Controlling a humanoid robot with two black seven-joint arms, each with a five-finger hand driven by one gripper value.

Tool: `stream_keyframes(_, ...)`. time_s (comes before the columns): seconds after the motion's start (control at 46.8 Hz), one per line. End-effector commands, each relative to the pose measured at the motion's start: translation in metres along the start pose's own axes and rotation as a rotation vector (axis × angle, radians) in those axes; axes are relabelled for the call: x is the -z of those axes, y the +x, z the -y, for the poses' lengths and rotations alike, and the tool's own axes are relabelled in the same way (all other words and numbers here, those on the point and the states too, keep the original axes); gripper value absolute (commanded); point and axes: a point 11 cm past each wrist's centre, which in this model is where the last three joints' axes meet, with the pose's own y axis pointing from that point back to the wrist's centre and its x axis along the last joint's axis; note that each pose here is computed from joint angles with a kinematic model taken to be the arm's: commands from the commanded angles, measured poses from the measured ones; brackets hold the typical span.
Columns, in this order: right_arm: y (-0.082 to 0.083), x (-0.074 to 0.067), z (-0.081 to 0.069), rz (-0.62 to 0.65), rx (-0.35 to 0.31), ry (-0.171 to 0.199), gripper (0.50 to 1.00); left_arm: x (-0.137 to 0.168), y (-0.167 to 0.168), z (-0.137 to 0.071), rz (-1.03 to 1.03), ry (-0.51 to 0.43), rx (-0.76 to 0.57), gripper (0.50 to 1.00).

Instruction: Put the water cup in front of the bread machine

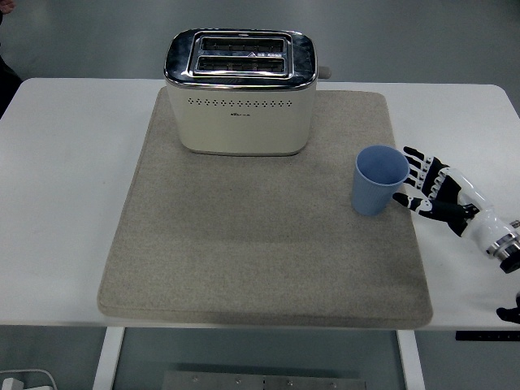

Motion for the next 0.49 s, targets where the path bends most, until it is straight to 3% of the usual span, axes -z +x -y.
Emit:
stream_keyframes(0.0,-0.004,-0.001,0.002,0.006,0.006,0.004,0.934,-0.001,0.000,0.000,0.000,-0.002,-0.001,1.000)
stream_keyframes(0.171,-0.016,-0.003,0.009,0.009,0.007,0.013,0.934,0.000,0.000,0.000,0.000,0.001,-0.001,1.000)
stream_keyframes(0.47,-0.019,-0.002,0.012,0.014,0.011,0.019,0.934,-0.001,0.000,0.000,0.000,-0.001,-0.001,1.000)
